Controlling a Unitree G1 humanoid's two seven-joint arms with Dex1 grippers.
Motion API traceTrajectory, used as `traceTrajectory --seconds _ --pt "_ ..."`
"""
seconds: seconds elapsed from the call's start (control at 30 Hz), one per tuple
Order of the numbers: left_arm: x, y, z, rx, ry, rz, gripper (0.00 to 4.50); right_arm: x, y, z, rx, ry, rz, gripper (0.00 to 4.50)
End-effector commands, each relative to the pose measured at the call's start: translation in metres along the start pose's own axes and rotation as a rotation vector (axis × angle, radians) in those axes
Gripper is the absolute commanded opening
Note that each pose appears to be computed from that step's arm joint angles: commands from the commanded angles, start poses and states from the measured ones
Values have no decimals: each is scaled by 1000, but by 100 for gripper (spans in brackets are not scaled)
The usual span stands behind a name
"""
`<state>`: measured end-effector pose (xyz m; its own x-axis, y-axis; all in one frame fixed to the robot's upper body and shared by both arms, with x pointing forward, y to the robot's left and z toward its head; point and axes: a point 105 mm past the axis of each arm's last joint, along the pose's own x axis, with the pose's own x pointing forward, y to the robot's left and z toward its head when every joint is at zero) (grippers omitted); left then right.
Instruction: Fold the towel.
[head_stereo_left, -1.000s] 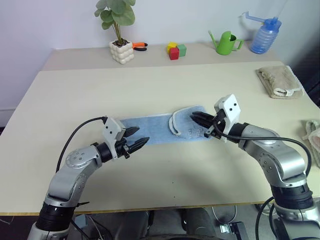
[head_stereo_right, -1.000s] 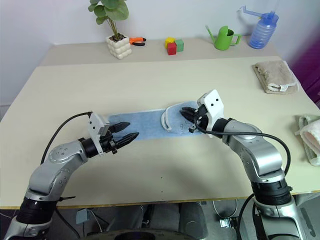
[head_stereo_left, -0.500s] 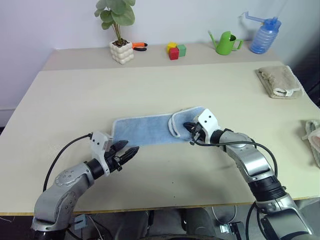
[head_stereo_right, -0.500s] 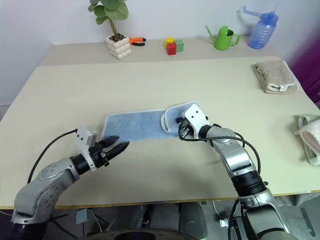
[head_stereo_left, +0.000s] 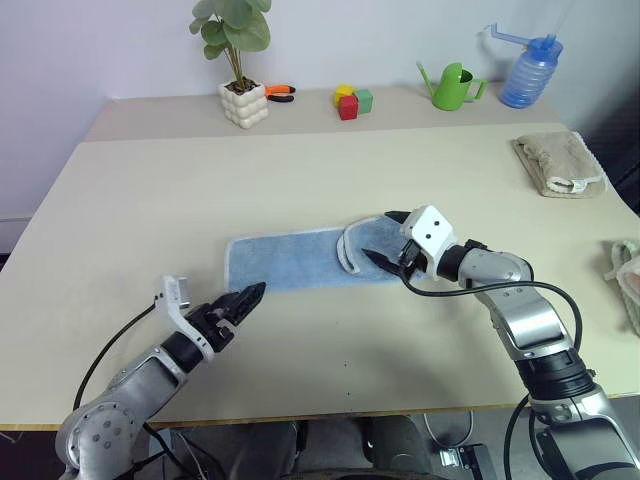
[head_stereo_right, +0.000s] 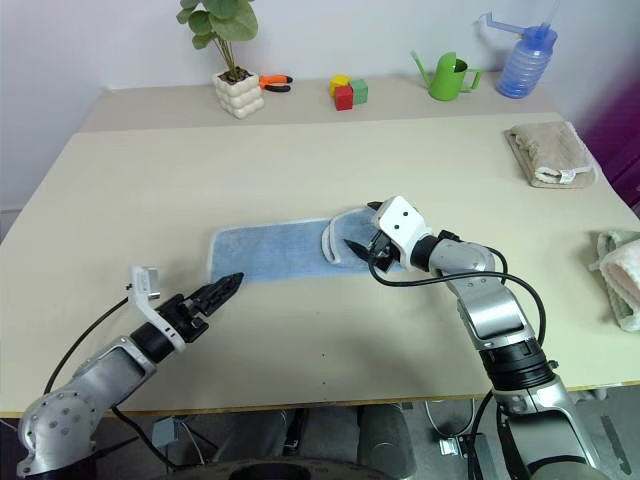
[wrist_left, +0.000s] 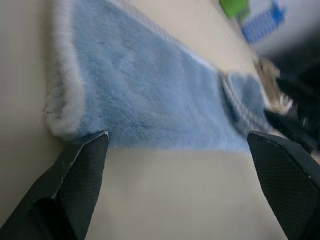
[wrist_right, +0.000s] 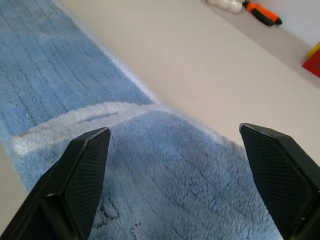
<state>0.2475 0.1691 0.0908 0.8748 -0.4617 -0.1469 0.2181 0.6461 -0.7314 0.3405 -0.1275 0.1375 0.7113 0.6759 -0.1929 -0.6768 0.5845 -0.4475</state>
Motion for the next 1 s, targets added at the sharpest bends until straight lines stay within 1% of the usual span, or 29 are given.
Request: traceTrajectory --seconds 0.03,0.1,0.2,0.27,0.3,0.37,0.43,0.57,0.77,0.87,1.0 --pt "-1 -6 2 -85 -13 -2 450 -1 -4 11 -43 -42 -17 433" --pt "-3 -9 -5 -114 12 -7 450 -1 -3 11 -48 -42 -16 433" --pt "-9 -7 -19 -105 71 27 450 -1 -4 9 -57 -38 -18 433" --pt "-10 -4 -20 -118 69 50 450 0 -4 9 -58 -37 -20 433" --pt "-9 -1 -17 -130 50 68 450 0 -4 8 -58 -36 -20 433" --pt "-3 15 -2 -154 -34 168 450 1 -2 6 -67 -30 -15 433" --pt "3 20 8 -165 -80 209 450 2 0 5 -77 -27 -9 433" --pt "15 22 20 -196 -112 245 450 4 3 6 -82 -30 -7 433" --pt "26 24 26 -198 -111 282 450 4 4 6 -88 -29 -11 433" --pt "29 24 32 -202 -132 289 369 4 6 5 -95 -26 -9 437" --pt "30 22 38 -191 -150 277 173 3 8 5 -97 -23 -9 437"
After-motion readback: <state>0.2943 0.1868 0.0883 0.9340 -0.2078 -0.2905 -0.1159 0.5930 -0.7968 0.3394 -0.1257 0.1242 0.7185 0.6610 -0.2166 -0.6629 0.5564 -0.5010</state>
